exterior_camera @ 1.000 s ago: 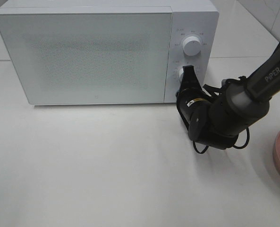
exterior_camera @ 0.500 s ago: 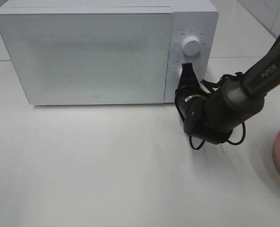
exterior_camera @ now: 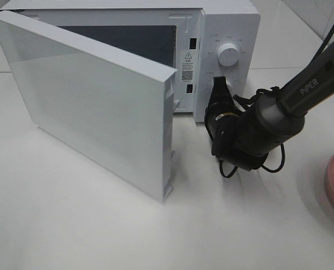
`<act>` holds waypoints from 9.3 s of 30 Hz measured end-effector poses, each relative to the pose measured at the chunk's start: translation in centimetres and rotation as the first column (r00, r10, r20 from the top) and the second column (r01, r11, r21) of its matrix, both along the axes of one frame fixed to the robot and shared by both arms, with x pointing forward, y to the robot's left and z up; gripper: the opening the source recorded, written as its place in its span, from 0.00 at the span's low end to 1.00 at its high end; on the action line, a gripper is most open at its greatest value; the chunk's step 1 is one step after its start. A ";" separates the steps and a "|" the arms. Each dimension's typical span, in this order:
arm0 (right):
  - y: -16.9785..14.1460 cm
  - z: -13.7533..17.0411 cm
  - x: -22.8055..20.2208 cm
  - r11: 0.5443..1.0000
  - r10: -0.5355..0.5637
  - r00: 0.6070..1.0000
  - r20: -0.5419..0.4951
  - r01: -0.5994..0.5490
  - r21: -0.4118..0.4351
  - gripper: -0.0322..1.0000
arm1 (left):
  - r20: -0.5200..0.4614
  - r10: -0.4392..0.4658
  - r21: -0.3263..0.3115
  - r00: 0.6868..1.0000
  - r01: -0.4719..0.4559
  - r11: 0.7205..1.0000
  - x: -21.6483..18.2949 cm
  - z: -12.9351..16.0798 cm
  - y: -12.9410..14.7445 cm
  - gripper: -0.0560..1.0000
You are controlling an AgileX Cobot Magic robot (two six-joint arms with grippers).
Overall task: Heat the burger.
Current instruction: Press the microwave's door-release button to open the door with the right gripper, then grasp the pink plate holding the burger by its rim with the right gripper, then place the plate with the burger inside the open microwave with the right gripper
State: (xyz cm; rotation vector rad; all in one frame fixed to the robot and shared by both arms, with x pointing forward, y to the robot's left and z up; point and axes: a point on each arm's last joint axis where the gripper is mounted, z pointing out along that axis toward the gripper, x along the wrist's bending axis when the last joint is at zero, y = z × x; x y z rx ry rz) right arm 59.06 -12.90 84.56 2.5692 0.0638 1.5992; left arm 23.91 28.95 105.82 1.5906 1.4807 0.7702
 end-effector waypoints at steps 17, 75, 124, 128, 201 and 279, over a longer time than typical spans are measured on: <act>0.1 0.1 0.0 1.000 0.002 1.000 -0.019 -0.001 0.016 0.04 | 0.000 0.000 0.000 1.000 0.000 1.000 0.0 0.0 0.0 0.79; -3.5 6.2 -10.0 0.833 0.446 0.833 -0.328 -0.521 -0.189 0.08 | 0.000 0.000 0.000 1.000 0.000 1.000 0.0 0.0 0.0 0.79; -7.0 10.9 -13.2 -0.244 0.444 -0.116 -0.889 -0.970 0.005 0.69 | 0.000 0.000 0.000 1.000 0.000 1.000 0.0 0.0 0.0 0.79; -8.4 10.9 -13.3 -0.212 0.408 -0.159 -0.899 -0.974 0.077 0.94 | 0.000 0.000 0.000 1.000 0.000 1.000 0.0 0.0 0.0 0.79; -16.7 4.1 -8.6 0.007 0.350 -0.082 -0.933 -0.996 0.091 0.77 | 0.000 0.000 0.000 1.000 0.000 1.000 0.0 0.0 0.0 0.79; -13.4 9.5 -14.6 -0.082 0.112 -0.038 -0.993 -0.996 0.028 0.05 | 0.000 0.000 0.000 1.000 0.000 1.000 0.0 0.0 0.0 0.79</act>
